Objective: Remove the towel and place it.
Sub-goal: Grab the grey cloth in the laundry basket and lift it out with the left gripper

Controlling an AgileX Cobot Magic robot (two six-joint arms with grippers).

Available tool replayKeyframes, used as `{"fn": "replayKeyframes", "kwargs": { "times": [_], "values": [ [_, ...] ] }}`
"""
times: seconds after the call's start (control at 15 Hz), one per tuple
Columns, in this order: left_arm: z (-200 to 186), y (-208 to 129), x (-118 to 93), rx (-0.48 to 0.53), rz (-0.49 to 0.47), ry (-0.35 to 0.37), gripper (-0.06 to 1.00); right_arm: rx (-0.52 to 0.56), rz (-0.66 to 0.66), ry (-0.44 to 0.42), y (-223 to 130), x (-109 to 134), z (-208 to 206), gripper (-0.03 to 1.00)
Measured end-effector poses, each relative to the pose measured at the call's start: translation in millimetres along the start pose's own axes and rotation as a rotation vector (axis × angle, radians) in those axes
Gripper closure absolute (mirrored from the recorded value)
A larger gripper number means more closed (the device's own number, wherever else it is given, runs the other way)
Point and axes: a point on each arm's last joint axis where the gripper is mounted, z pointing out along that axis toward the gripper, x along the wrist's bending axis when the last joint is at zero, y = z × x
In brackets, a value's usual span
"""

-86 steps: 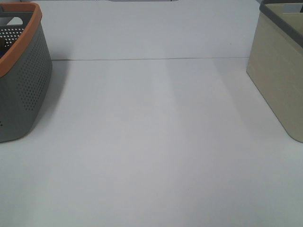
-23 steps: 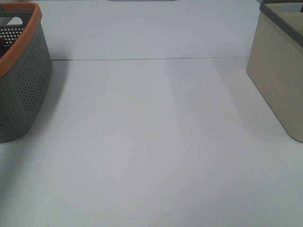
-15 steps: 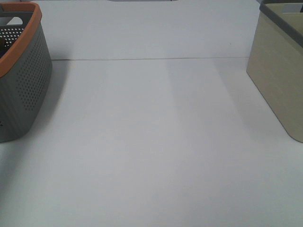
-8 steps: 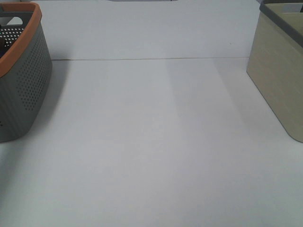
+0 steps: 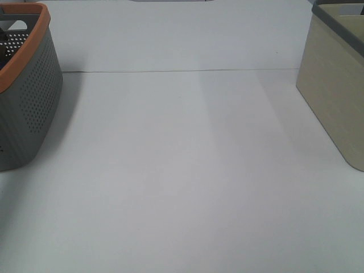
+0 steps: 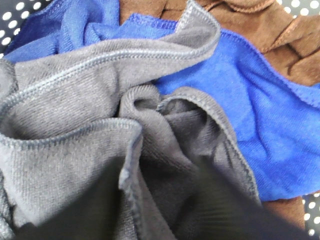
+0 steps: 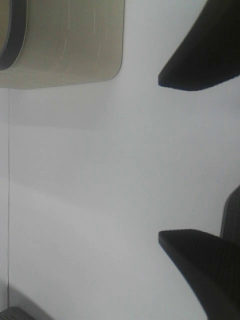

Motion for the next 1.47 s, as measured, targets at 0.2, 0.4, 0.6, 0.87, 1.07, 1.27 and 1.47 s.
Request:
{"fn": "replayKeyframes", "kwargs": {
  "times": [0.2,0.4,0.6,0.87,1.07,1.27,1.47],
  "values": [
    [-4,3,-1,-0.041,0.065,0.008,0.94,0.001,0.003,-0.008,0,-1,0,0.21],
    [-25,12,-8,-0.116,0.127,-0.014,0.94,0.001,0.005,-0.013,0,-1,0,0.21],
    [-46,22,-11,-0.168,0.129,-0.057,0.94,0.001,0.005,-0.013,0,-1,0,0.21],
    [-81,27,-19,-0.22,0.154,-0.108,0.94,0.001,0.005,-0.013,0,-1,0,0.21],
    [-122,25,-34,-0.307,0.228,-0.181,0.94,0.001,0.005,-0.013,0,-1,0,0.21],
    [-150,23,-48,-0.378,0.271,-0.292,0.94,0.001,0.005,-0.013,0,-1,0,0.21],
    [-169,22,-56,-0.424,0.289,-0.374,0.94,0.001,0.005,-0.013,0,-1,0,0.21]
  ]
}}
